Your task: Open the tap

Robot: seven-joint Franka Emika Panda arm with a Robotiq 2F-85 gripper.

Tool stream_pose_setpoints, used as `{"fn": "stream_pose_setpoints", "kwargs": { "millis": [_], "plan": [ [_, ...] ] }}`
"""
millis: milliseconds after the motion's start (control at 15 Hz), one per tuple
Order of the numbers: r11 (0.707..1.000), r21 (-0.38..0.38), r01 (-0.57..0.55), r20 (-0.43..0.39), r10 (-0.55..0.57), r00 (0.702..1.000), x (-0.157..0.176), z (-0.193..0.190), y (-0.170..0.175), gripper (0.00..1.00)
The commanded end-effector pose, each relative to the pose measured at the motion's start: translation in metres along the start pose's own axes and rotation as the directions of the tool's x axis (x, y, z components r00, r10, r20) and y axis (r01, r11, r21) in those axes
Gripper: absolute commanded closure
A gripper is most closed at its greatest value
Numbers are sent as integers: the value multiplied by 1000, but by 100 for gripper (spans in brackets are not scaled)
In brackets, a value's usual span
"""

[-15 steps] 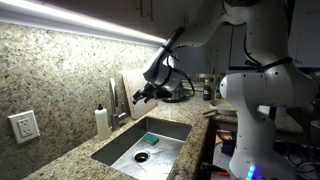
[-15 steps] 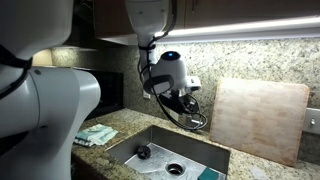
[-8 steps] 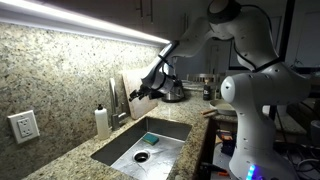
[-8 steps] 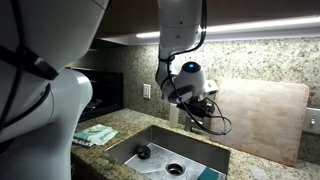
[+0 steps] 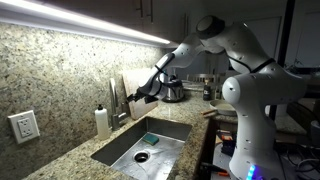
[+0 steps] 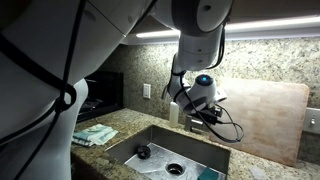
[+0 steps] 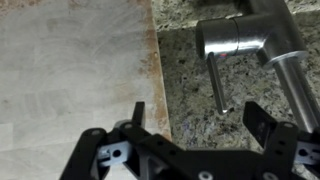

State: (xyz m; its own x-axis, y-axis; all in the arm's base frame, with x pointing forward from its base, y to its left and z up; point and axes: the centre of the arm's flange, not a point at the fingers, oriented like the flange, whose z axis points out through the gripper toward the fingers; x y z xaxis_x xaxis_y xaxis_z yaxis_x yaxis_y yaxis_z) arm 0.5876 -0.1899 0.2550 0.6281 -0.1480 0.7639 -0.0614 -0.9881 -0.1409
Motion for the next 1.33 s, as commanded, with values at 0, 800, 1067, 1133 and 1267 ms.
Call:
{"fn": "stream_pose_setpoints", "kwargs": {
  "millis": [0, 800, 1067, 1133, 1267],
  "plan": [
    [1000, 9, 13, 28, -14, 1000, 6, -1, 3, 0],
    [983, 158, 91, 68, -103, 992, 21, 8, -9, 0],
    [984, 161, 69, 102, -86, 991, 17, -6, -27, 0],
    [983, 170, 65, 103, -83, 991, 17, -5, -31, 0],
    [981, 185, 52, 115, -74, 991, 16, -1, -35, 0]
  ]
}}
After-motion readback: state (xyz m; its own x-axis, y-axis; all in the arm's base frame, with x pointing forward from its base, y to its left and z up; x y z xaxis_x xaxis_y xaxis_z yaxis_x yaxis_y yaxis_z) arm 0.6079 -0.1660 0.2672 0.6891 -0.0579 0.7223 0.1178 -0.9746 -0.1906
